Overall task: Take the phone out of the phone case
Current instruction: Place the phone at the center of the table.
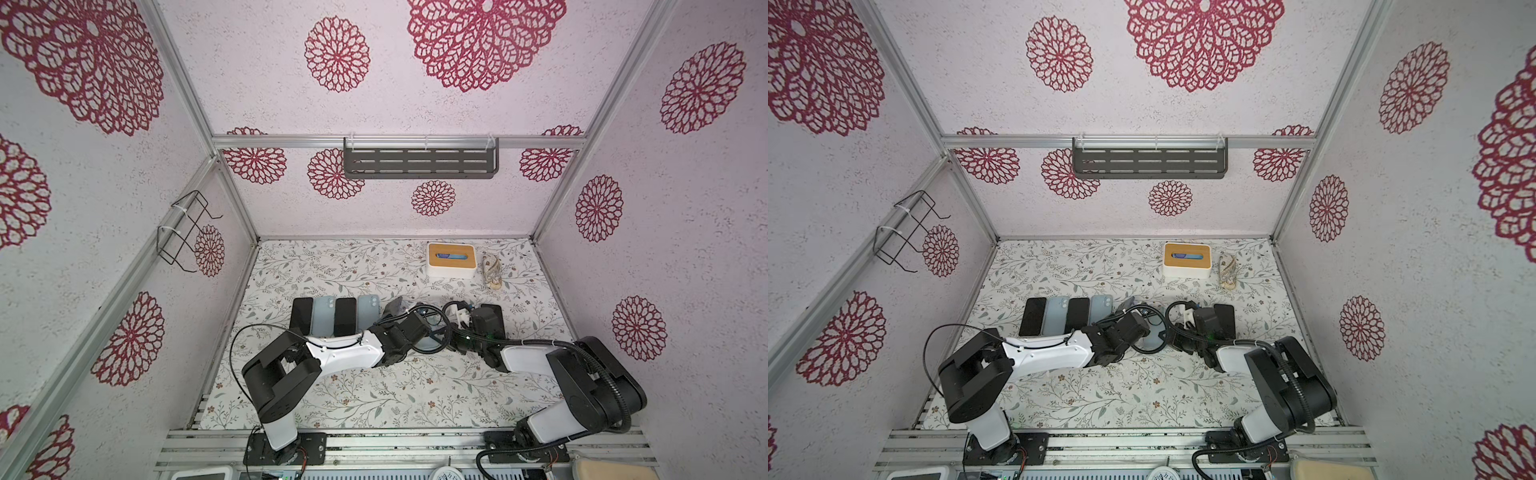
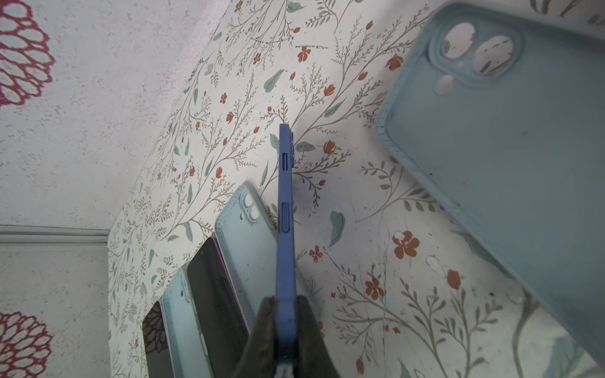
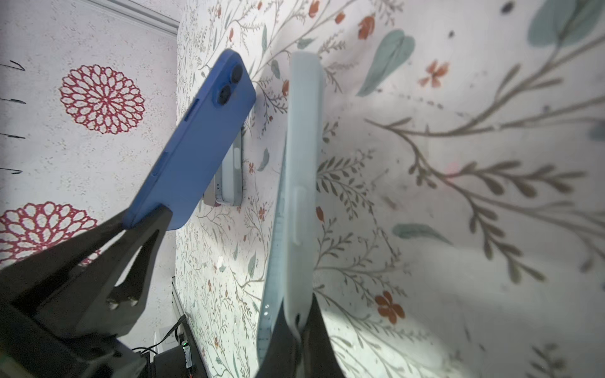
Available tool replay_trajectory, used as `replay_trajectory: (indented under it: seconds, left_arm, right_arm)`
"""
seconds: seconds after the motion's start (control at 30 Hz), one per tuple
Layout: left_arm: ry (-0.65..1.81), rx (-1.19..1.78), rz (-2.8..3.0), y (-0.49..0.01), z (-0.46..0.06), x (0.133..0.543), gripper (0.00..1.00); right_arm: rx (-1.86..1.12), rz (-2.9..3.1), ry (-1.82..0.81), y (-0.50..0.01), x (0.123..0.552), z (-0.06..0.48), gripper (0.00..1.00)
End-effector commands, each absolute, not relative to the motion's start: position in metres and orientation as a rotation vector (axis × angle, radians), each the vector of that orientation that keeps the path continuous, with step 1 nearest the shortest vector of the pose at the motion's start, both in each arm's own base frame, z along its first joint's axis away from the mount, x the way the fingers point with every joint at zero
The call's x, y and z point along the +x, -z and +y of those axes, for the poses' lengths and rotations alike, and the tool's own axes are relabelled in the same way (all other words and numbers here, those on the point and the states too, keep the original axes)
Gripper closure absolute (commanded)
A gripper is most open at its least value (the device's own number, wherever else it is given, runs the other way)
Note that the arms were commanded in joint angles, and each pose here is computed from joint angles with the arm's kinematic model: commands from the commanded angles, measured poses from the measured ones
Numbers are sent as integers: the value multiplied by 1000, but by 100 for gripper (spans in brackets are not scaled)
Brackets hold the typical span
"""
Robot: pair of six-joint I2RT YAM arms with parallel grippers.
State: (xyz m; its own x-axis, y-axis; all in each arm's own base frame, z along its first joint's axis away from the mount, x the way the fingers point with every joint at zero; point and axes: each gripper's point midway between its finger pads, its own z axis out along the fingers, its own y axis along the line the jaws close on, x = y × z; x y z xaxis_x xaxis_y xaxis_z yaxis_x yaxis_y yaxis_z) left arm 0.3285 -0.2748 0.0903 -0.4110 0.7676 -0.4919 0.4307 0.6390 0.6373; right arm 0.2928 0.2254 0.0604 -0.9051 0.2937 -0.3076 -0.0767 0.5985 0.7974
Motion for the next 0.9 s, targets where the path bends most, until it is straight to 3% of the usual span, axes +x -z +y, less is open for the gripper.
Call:
replay_trajectory:
  seconds: [0.0, 0.13, 0.33, 0.57, 0.83, 0.87]
  left_arm:
    - [-634, 973, 2018, -89, -280, 338, 98]
    - [-695, 1036, 2008, -73, -287, 333, 92]
    - [-716, 1071, 2040, -41, -294, 327, 69]
    - [-732, 1064, 2036, -28, -299, 329, 60]
    - [-602, 919, 2050, -57, -303, 332, 20]
    - [-542, 858, 2042, -80, -304, 332, 17]
  right_arm:
    - [100, 2391, -1249, -71, 305, 233, 100]
    - [101, 2408, -1248, -66, 317, 236, 100]
    - [98, 2436, -1277, -58, 337, 242, 100]
    - [99, 2467, -1270, -49, 348, 244, 100]
    - [161, 2447, -1272, -44, 359, 245, 100]
    - [165, 2440, -1278, -45, 361, 247, 100]
